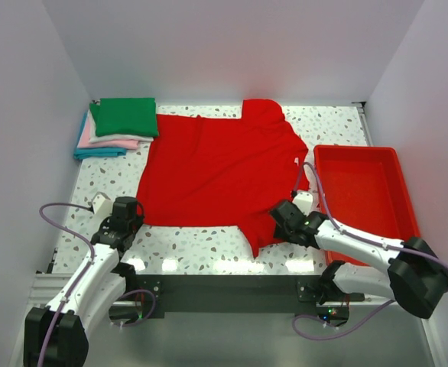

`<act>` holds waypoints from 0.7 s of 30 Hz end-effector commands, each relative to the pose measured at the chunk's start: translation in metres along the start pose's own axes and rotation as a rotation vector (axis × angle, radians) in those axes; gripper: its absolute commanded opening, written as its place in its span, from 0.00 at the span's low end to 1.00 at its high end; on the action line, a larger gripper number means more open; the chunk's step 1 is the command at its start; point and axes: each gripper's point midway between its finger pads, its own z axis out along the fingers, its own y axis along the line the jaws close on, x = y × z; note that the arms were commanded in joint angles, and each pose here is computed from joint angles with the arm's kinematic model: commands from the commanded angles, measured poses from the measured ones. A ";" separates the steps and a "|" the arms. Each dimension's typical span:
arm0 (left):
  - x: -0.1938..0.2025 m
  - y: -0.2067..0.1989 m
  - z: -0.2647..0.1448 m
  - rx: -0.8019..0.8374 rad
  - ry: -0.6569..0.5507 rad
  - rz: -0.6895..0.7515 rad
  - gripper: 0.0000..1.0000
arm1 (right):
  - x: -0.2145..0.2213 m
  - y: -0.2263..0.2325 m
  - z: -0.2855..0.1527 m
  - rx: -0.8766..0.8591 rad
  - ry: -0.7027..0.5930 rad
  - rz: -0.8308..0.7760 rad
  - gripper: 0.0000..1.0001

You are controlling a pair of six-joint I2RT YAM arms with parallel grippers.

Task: Fold and stack the t-shirts
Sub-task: Fold the tshirt

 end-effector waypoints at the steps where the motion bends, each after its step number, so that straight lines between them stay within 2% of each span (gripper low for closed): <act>1: -0.016 -0.021 -0.004 0.065 -0.046 -0.013 0.00 | 0.004 0.017 0.004 -0.093 0.003 0.068 0.52; 2: -0.017 -0.022 -0.004 0.064 -0.047 -0.013 0.00 | 0.005 0.014 0.004 -0.090 0.003 0.072 0.49; 3: -0.017 -0.022 -0.003 0.064 -0.047 -0.011 0.00 | 0.010 0.009 0.005 -0.081 0.010 0.083 0.40; 5: -0.017 -0.022 -0.003 0.064 -0.046 -0.014 0.00 | 0.010 0.010 0.001 -0.110 0.005 0.106 0.31; 6: -0.017 -0.024 -0.003 0.069 -0.046 -0.016 0.00 | 0.012 0.008 -0.001 -0.110 0.010 0.111 0.15; 8: -0.018 -0.025 -0.003 0.069 -0.046 -0.016 0.00 | 0.008 0.011 -0.009 -0.145 0.007 0.127 0.02; 18: -0.033 -0.032 -0.008 0.073 -0.081 -0.024 0.00 | 0.008 0.023 -0.072 -0.396 0.034 0.227 0.00; 21: -0.034 -0.033 -0.008 0.071 -0.084 -0.028 0.00 | 0.022 0.037 -0.080 -0.440 0.042 0.194 0.00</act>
